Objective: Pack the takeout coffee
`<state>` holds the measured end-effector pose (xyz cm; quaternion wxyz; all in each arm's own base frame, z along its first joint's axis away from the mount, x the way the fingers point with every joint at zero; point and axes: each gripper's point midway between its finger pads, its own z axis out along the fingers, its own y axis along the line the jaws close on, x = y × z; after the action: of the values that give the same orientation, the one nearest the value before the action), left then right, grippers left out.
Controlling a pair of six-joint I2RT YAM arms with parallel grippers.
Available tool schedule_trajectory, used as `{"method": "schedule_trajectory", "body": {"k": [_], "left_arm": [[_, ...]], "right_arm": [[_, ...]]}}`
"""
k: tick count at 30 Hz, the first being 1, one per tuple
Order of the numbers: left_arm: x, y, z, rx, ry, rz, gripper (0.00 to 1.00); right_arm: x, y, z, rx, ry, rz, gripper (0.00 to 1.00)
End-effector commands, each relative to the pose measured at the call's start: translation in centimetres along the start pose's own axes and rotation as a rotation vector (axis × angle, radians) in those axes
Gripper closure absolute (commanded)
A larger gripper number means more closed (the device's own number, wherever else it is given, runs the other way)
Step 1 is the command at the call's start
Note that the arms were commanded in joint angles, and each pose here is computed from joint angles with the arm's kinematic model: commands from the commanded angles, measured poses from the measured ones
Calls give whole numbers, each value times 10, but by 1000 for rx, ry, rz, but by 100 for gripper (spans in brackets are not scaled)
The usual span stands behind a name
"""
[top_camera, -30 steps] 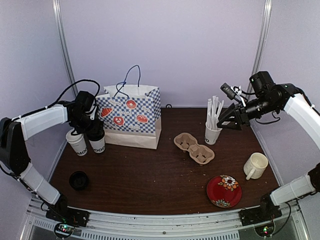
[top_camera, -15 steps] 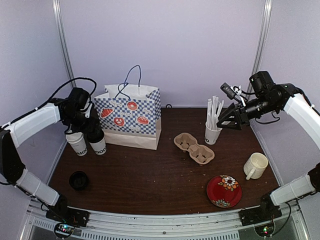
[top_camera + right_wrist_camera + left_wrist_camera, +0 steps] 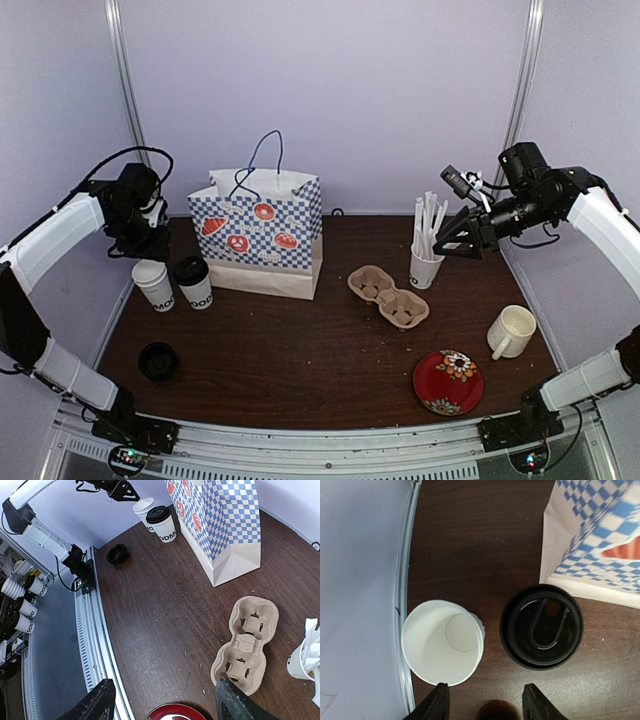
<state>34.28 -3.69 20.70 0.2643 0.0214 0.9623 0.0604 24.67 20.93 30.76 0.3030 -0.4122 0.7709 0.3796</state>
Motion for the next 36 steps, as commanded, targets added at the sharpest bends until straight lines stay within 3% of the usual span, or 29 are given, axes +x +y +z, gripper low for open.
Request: {"method": "schedule_trajectory", "body": {"k": [1,15,36], "left_arm": [[21,7,22,38,105,-4,47],[18,17,65,-22,171,6,63],[19,27,69,-72,176,21,98]], "right_arm": [[-1,-2,0,-3,-14,2,28],[4,-3,2,1,-10,3,28],[7,-8,6,3,-1,14,28]]}}
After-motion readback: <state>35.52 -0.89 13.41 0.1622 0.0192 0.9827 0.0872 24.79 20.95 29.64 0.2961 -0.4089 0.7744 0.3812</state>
